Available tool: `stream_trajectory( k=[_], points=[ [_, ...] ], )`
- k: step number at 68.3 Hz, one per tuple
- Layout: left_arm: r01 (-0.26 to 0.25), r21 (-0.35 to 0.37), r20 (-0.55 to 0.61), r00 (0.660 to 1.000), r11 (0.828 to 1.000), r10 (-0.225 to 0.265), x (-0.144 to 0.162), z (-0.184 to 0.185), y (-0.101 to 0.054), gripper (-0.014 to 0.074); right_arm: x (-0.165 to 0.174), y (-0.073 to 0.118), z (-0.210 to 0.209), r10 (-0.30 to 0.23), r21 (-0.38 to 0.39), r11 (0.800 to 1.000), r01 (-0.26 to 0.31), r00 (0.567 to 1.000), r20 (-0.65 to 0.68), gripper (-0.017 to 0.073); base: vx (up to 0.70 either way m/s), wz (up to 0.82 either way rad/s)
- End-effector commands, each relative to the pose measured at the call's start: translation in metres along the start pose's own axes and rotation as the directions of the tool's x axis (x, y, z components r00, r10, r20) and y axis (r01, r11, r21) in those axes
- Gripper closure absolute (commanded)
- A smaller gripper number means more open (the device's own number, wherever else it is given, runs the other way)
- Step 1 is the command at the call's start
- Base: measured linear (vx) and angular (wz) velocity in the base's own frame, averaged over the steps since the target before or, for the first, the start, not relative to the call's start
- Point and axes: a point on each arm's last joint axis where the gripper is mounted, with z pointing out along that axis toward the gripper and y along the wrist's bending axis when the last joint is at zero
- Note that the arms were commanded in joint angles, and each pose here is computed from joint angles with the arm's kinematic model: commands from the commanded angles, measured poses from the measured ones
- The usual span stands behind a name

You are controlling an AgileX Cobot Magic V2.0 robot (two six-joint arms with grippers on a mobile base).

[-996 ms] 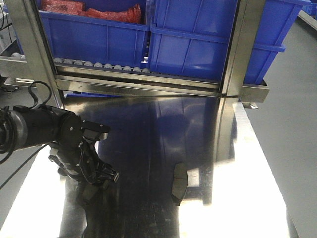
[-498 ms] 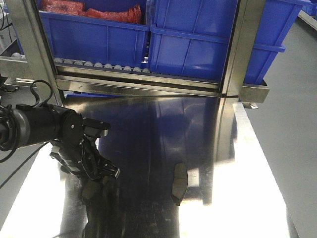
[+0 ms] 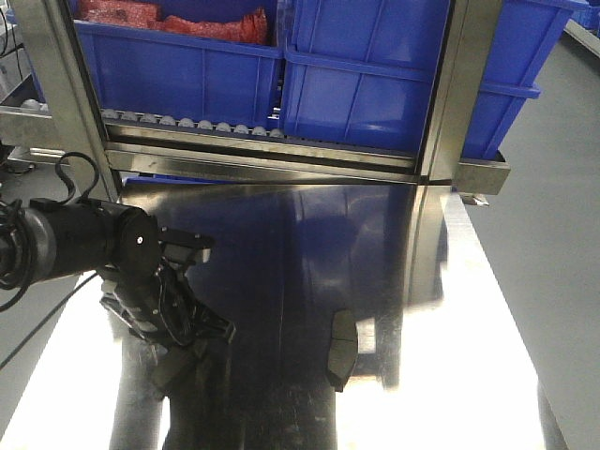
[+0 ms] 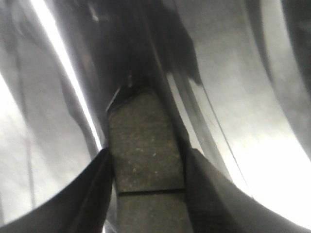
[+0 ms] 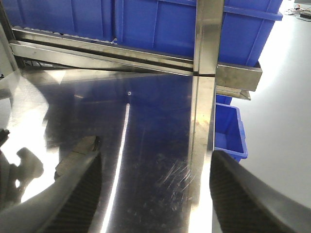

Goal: Move and align brake pads A on conveyor
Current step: 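Close the left gripper on the brake pad, then lift the grasped brake pad off the table with the left gripper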

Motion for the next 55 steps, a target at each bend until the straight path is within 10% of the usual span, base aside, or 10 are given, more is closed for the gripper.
stream_trajectory(
  k=[1, 32, 55],
  points=[
    [0.004, 0.047, 0.094, 0.996, 0.999, -0.008, 0.004, -0.039, -0.017, 0.0601, -0.013, 0.0, -0.002, -0.017, 0.002, 1.0, 0.017, 0.997, 0.082, 0.0093, 0.0, 0.0],
    [-0.011, 0.082, 0.364, 0.931, 0.997, -0.02, 0.082, -0.123, -0.021, 0.06, -0.013, 0.0, -0.002, -0.017, 0.002, 1.0, 0.017, 0.997, 0.082, 0.0093, 0.0, 0.0],
    [-0.061, 0.088, 0.627, 0.779, 0.994, -0.007, 0.169, -0.172, -0.01, 0.06, -0.013, 0.0, -0.002, -0.017, 0.002, 1.0, 0.017, 0.997, 0.082, 0.0093, 0.0, 0.0]
  ],
)
